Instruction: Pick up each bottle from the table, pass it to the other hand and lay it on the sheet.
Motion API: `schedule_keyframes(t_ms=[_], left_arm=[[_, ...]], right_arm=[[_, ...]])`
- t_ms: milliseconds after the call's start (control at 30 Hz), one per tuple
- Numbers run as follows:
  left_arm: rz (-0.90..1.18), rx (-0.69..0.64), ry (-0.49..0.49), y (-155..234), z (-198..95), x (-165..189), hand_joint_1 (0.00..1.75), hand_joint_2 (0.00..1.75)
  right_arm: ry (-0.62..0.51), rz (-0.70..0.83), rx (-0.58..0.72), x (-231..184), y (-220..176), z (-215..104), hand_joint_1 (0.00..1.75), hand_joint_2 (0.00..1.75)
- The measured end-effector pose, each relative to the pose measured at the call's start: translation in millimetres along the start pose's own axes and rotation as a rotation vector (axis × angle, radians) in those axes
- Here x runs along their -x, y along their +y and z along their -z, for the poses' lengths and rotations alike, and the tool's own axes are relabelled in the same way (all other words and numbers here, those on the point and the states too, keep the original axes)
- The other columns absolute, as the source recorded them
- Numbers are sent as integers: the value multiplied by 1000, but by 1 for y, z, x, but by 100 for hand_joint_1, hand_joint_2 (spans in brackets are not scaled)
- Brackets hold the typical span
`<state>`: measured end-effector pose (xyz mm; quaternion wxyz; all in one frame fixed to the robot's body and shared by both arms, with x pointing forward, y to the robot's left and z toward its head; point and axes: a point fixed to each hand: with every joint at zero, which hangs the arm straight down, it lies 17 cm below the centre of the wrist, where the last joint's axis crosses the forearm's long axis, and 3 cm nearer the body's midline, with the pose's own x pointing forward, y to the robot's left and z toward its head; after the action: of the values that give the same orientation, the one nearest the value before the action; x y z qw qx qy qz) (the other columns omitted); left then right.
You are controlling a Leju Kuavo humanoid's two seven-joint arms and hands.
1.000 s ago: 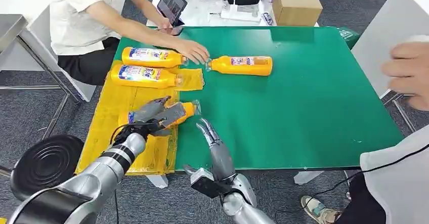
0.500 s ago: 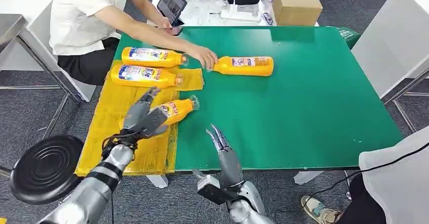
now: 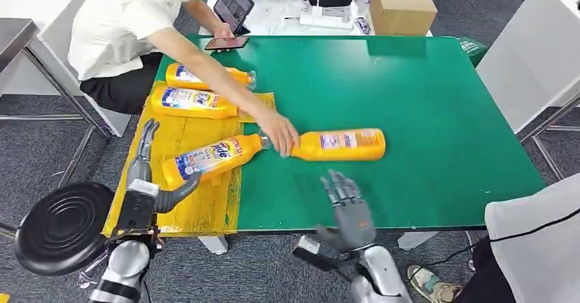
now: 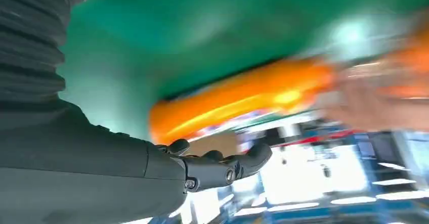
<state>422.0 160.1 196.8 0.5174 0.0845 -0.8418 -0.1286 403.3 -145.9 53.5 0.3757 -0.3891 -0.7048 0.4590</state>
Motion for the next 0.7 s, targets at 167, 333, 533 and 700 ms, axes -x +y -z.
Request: schedule_keyframes(t_ms=[167,333,533,700], left_arm=[[-66,-25,-1,1,-2,-7,0,175],[-122,-25,-12,-5,1,-14,0,175],[-171,-8,-25,-16,7,-23,0,175],[-191,11,-36,-27,12,-28,0,175]], right_arm=[[77,-134,15,58,-19,3,0,175],[95,-192,49,93,-41,32,0,175],[189,-146,15,131,-35,55,0,175],[253,-127,-51,152,-21,63,0,175]])
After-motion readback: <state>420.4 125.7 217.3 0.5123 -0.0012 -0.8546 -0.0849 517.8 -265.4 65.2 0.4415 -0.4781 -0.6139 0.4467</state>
